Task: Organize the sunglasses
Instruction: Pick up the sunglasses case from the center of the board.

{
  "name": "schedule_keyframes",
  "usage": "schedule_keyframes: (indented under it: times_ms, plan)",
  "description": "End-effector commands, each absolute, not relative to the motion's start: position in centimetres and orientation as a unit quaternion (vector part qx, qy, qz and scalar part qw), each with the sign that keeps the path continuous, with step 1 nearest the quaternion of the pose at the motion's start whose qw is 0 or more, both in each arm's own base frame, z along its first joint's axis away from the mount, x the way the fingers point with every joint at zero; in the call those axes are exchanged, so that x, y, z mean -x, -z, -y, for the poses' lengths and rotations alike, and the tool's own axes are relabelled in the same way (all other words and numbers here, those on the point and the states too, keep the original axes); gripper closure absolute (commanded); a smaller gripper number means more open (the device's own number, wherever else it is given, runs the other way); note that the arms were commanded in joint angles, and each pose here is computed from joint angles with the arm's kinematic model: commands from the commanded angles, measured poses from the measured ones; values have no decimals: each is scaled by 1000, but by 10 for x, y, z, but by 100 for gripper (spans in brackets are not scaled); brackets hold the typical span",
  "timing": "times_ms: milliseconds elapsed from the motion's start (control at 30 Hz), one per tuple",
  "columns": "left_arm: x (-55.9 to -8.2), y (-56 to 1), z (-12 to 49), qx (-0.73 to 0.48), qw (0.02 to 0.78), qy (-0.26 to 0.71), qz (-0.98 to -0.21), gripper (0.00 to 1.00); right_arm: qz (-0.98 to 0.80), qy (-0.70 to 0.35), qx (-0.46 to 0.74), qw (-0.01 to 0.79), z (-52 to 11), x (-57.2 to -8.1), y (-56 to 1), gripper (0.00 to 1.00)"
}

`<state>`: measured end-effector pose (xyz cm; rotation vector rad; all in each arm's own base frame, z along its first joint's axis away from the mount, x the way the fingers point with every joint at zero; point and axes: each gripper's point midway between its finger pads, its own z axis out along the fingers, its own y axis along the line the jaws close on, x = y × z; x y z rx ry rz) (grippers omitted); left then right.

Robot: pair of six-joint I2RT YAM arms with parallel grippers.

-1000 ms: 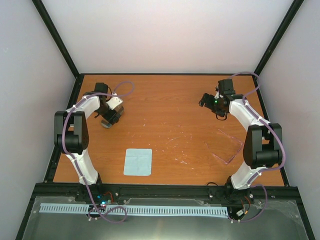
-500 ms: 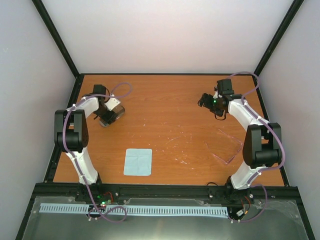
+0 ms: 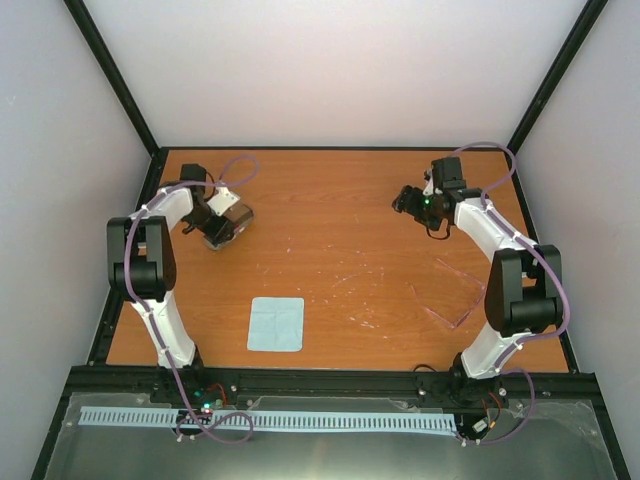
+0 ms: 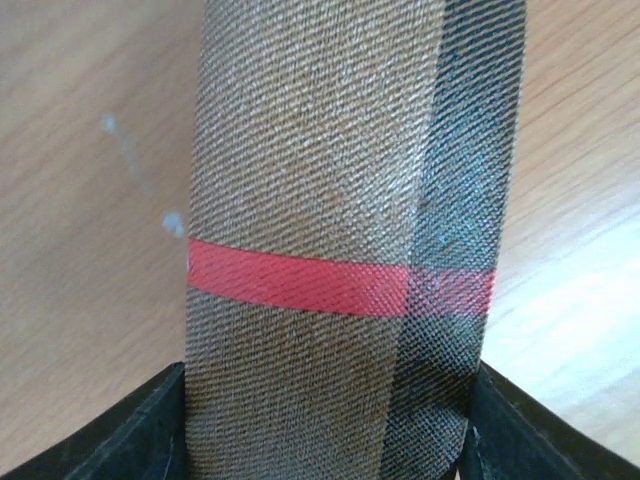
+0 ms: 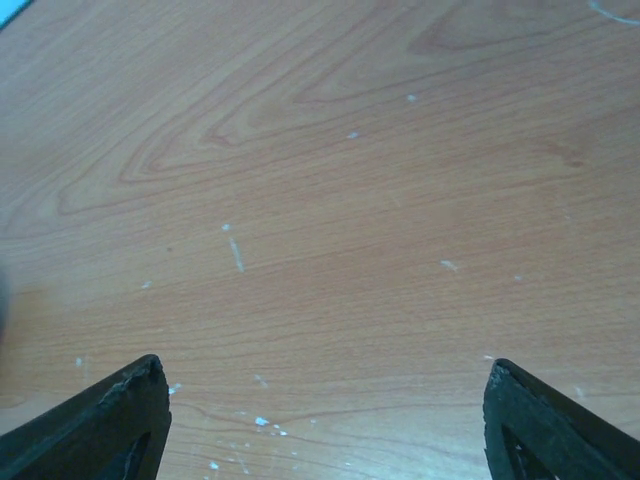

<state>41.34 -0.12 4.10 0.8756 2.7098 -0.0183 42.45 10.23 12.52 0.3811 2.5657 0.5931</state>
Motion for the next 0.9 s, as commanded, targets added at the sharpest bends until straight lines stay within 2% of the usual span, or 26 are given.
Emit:
schedule_keyframes:
  times_ms: [0,233,333,433,600,867]
  plan:
    - [-422,-91,55,-308,193,168,-916,61,-913,-283,-87,281,-133,-437,-156,16]
    - [-422,-196,134,-317,251,447,-798,65,-811,-452,-9,372,-185,-444,-231,13]
    - [-422,-228,156,-309,260,538,-740,66,-757,-471,47,451,-205,-432,-260,10]
    - [-420,-249,172,-285,257,616,-688,69,-728,-478,118,477,-245,-412,-269,3]
    - [-405,-267,192,-297,261,652,-647,70,-652,-501,227,523,-300,-370,-284,0]
    - [-385,-309,198,-305,281,682,-603,70,-609,-485,280,562,-342,-363,-283,0]
